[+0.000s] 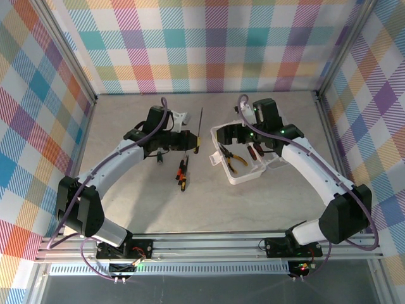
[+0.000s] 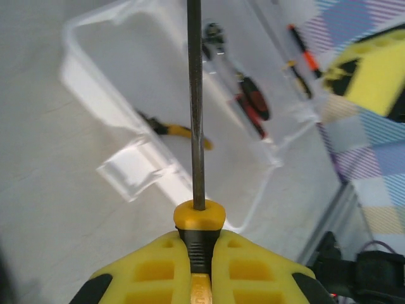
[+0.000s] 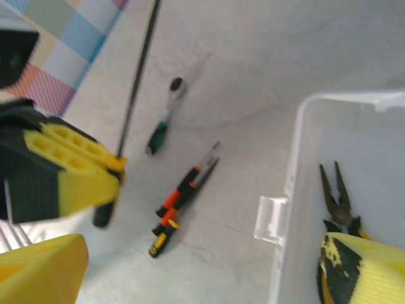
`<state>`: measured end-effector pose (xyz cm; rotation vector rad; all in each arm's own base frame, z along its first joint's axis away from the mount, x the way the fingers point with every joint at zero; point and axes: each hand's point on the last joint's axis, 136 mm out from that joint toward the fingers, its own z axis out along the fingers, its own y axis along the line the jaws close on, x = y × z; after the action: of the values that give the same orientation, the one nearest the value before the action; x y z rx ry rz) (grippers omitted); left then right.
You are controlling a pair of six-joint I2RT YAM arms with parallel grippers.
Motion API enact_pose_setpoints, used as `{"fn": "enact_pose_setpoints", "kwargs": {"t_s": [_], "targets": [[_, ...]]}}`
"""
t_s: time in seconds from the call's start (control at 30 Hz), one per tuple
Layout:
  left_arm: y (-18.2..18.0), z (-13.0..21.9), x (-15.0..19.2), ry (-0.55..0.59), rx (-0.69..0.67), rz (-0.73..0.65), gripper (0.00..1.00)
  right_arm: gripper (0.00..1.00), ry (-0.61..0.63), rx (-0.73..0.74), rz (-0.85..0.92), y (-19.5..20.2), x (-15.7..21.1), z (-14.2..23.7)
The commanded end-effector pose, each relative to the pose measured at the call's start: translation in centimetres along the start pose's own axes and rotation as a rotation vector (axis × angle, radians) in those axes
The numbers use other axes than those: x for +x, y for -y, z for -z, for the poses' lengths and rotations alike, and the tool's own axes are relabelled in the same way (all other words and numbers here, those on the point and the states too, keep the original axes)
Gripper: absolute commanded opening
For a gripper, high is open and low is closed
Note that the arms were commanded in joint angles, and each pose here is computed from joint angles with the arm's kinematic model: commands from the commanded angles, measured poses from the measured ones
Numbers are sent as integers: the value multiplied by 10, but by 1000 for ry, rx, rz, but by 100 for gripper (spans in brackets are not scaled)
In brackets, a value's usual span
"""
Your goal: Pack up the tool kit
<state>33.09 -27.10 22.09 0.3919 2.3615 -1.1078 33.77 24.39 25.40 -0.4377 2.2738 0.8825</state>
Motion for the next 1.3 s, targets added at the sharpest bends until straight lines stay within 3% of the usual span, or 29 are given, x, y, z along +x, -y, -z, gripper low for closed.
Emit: {"fn": "enact_pose_setpoints", "kwargs": {"t_s": [0.0, 0.37, 0.8, 0.87, 1.0, 1.13, 1.17, 1.27], "targets": [[41, -2, -7, 32, 174, -40, 2, 90, 62, -108, -43, -19, -19, -8], [63, -20, 2, -5, 236, -55, 1, 76, 52, -134, -64, -26, -21, -34], [62, -26, 0, -15, 226, -60, 2, 11, 42, -108, -49, -25, -24, -37], [59, -29, 1, -31, 208, -63, 13, 0, 42, -72, -24, -20, -25, -33], [50, -26, 2, -54, 136, -84, 62, 0, 39, -6, 7, -3, -30, -15], [28, -9, -4, -42, -5, -115, 86, 0, 47, 112, 6, 33, -34, 17], [18, -3, -6, -34, -44, -111, 99, 0, 44, 148, 3, 44, -34, 25], [-25, 14, -10, -23, -214, -75, 100, 0, 0, 349, 49, 83, -28, 52]]}}
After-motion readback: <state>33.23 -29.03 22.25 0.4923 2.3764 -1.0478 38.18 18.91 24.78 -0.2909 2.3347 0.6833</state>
